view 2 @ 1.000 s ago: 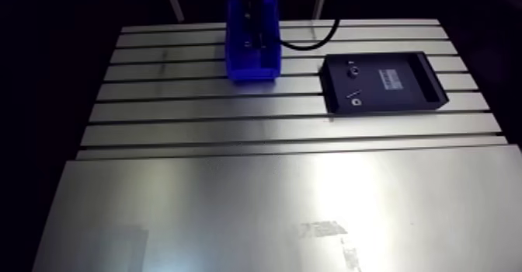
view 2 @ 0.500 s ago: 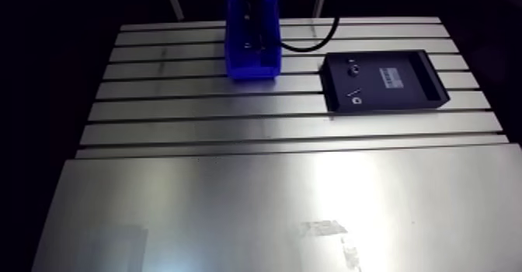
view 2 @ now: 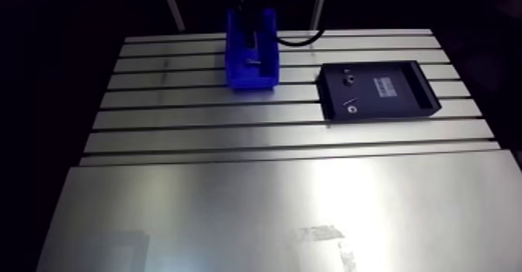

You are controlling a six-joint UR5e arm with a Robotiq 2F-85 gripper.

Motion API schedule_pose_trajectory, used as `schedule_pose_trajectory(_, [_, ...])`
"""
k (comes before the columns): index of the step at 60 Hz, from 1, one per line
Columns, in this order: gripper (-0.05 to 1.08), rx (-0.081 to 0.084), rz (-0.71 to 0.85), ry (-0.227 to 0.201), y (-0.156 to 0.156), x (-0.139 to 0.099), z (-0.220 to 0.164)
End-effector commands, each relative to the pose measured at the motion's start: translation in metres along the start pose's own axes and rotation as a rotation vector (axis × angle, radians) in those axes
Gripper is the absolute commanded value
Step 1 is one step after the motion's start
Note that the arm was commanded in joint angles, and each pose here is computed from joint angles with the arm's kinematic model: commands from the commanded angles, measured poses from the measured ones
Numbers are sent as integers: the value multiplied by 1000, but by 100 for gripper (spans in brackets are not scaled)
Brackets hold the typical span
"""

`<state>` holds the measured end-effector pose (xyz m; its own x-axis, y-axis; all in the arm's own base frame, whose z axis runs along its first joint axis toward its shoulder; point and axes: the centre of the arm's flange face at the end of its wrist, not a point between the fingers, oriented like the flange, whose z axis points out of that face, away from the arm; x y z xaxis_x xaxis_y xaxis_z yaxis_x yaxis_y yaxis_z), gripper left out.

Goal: Pick up the M10 bolt from the tray and put it into the blue bin.

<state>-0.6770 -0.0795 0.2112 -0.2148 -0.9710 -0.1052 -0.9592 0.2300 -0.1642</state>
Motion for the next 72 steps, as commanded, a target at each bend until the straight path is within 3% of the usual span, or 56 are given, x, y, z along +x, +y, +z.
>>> schedule_pose_trajectory(1, [0,-44,4,18,-6,-1,-43])
schedule_pose_trajectory(20, [0,-58,73,75,-34,-12,-126])
schedule_pose_trajectory(22, [0,-72,140,83,-40,-15,-142])
schedule_pose_trajectory(24, [0,-72,140,83,-40,-15,-142])
schedule_pose_trajectory(26, [0,-96,236,96,-44,-17,-158])
schedule_pose_trajectory(29, [0,-105,288,102,-45,-18,-166])
schedule_pose_trajectory(30, [0,-117,343,109,-46,-20,-173])
schedule_pose_trajectory(33, [0,-124,403,114,-47,-21,-179])
schedule_pose_trajectory(39, [0,-159,632,134,-59,-29,-204])
schedule_pose_trajectory(41, [0,-159,632,134,-59,-29,-204])
schedule_pose_trajectory(44, [0,-175,750,144,-68,-33,-217])
schedule_pose_trajectory(49, [0,-197,913,127,-77,-41,-225])
schedule_pose_trajectory(52, [0,-197,960,122,-81,-43,-227])
schedule_pose_trajectory(53, [0,-187,1008,121,-85,-45,-228])
schedule_pose_trajectory(54, [0,-187,1008,121,-85,-45,-228])
schedule_pose_trajectory(55, [0,-170,1054,115,-88,-48,-227])
schedule_pose_trajectory(56, [0,-170,1054,115,-88,-48,-227])
schedule_pose_trajectory(58, [0,-136,1136,97,-90,-55,-224])
schedule_pose_trajectory(59, [0,-136,1136,97,-90,-55,-224])
schedule_pose_trajectory(60, [0,-120,1173,89,-91,-59,-222])
schedule_pose_trajectory(61, [0,-120,1173,89,-91,-59,-222])
schedule_pose_trajectory(62, [0,-109,1201,81,-92,-61,-222])
schedule_pose_trajectory(72, [0,-102,1301,89,-104,-78,-236])
